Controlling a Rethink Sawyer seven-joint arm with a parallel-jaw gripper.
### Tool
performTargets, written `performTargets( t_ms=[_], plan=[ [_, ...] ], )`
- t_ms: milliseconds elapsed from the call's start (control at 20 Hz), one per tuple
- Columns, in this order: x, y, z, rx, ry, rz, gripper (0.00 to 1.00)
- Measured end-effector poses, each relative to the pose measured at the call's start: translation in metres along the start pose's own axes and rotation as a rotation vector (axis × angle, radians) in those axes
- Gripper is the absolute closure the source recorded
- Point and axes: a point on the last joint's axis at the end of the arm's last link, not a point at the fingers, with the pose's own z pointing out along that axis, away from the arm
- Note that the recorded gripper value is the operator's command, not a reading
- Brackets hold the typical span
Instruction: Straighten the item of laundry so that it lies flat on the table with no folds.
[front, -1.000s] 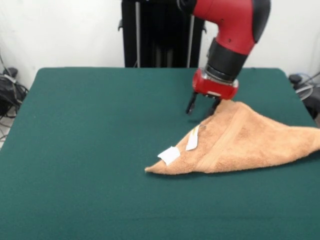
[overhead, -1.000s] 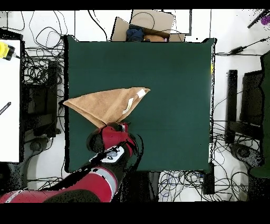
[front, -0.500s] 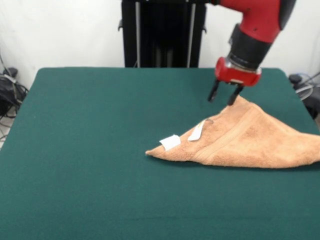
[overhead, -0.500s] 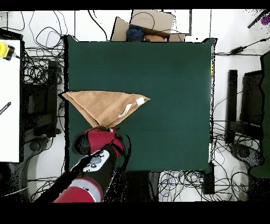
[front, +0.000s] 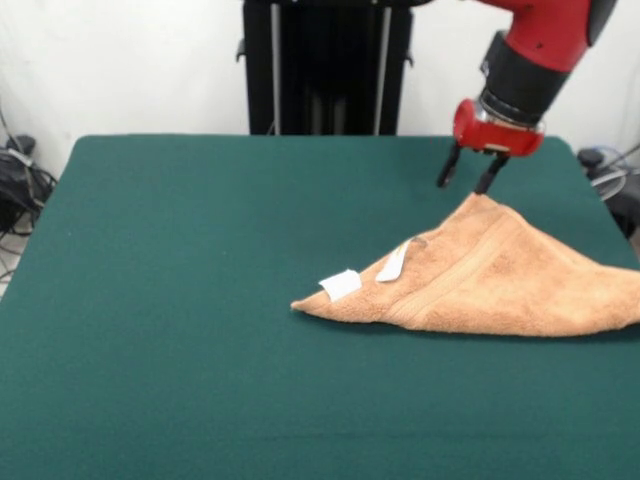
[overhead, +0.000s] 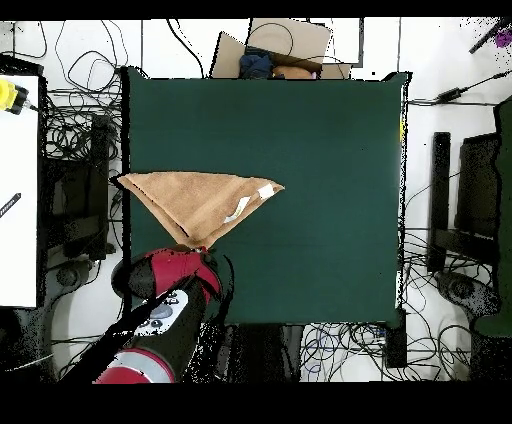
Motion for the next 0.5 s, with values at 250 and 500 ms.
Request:
performTargets(
  t_ms=[250,500],
  plan=[
    [0.0007,-0.0009,0.0010,0.002,0.002,0.000,0.00],
    [0.0014,-0.0049,0.0047,-0.002,0.011,0.010,0.00]
  ],
)
